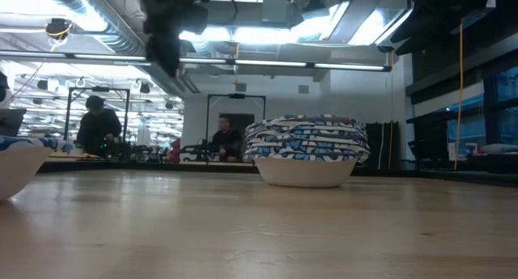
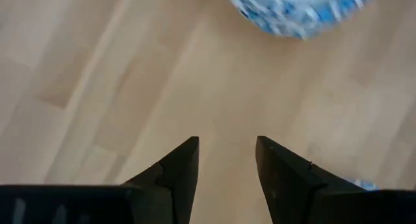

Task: Nest bowls inside each other
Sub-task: Stack the white bowl on top of the white bowl, then return to Home Position

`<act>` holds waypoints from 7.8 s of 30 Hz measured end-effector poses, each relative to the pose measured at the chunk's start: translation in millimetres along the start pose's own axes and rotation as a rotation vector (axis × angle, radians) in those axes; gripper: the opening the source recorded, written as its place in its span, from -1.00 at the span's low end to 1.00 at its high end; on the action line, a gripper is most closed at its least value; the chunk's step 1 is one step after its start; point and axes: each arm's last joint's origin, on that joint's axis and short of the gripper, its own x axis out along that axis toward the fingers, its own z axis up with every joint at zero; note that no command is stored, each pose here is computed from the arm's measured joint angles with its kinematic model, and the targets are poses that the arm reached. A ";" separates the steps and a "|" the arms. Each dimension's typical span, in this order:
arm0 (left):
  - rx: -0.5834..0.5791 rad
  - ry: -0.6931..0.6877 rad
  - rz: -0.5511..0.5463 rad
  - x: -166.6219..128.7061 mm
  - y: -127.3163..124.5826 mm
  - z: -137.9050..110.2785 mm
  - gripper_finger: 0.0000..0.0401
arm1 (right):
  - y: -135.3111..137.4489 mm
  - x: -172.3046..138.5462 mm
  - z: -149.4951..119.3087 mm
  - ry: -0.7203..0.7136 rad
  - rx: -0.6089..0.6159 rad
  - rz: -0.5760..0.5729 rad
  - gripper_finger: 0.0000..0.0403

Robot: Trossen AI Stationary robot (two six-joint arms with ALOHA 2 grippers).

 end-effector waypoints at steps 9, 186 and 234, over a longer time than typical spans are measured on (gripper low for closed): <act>0.111 -0.010 -0.067 -8.4 -45.2 -19.1 -0.27 | 0.0 -0.1 0.1 -0.002 -0.001 0.001 0.13; 0.191 -0.982 -0.009 -90.3 -4.6 -19.3 -0.34 | -13.8 -55.3 -9.5 -0.260 0.049 -0.052 0.13; -0.030 -1.180 0.028 100.2 41.8 -180.3 -0.34 | -26.3 33.0 -119.8 -0.444 0.049 0.101 0.13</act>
